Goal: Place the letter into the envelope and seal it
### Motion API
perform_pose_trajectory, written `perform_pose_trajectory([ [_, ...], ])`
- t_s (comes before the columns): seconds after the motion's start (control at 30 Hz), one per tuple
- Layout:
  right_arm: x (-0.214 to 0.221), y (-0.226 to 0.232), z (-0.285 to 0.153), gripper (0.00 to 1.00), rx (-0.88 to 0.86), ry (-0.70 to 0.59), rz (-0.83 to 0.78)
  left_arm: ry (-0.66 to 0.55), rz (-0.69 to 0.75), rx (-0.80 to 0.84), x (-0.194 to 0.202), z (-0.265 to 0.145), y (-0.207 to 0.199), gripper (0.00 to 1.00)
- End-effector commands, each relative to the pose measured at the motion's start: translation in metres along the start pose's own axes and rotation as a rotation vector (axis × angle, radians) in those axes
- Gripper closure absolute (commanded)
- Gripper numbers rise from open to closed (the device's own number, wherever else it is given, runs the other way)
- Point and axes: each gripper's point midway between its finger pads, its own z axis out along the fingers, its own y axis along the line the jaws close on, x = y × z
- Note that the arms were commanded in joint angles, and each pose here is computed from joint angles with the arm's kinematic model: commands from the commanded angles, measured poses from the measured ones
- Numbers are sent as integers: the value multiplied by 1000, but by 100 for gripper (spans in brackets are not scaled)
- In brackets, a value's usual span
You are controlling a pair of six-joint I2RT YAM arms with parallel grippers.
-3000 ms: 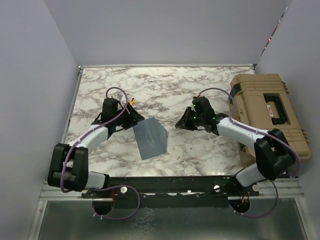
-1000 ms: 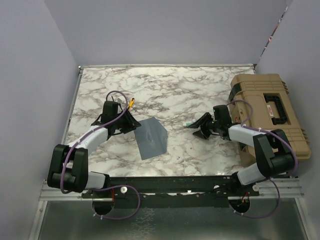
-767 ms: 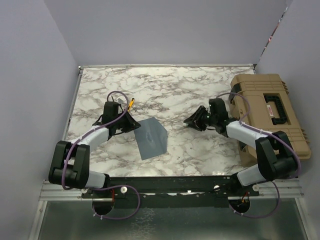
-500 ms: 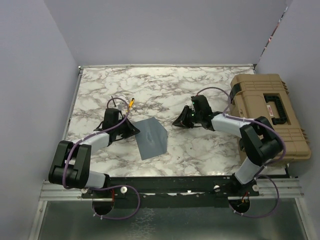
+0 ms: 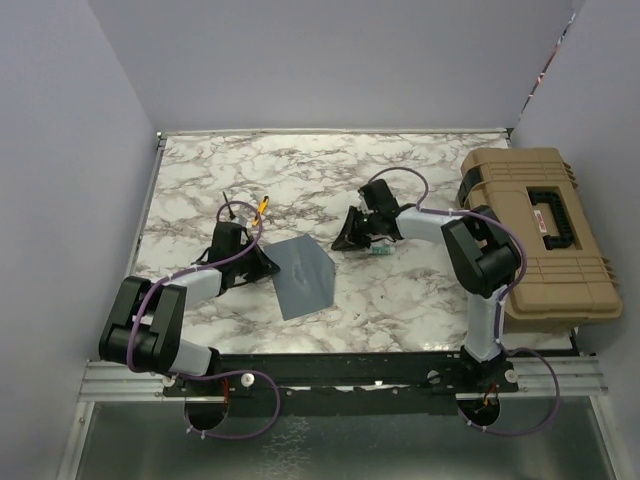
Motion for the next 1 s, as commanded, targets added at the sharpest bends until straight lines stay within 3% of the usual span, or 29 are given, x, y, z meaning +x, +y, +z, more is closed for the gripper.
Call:
perform_pose_trajectory([
  [0.0, 28, 3, 4, 87, -64, 154, -1, -18, 27, -26, -1, 3, 6, 100],
  [0.23, 49, 23, 18, 85, -199, 315, 7, -18, 38, -37, -1, 3, 8, 100],
  [0.5, 55, 53, -2, 84, -348, 369, -40, -23, 24, -53, -1, 3, 12, 100],
  [0.97, 66, 59, 23, 83, -284, 384, -119, -18, 10, -31, 3, 2, 7, 100],
])
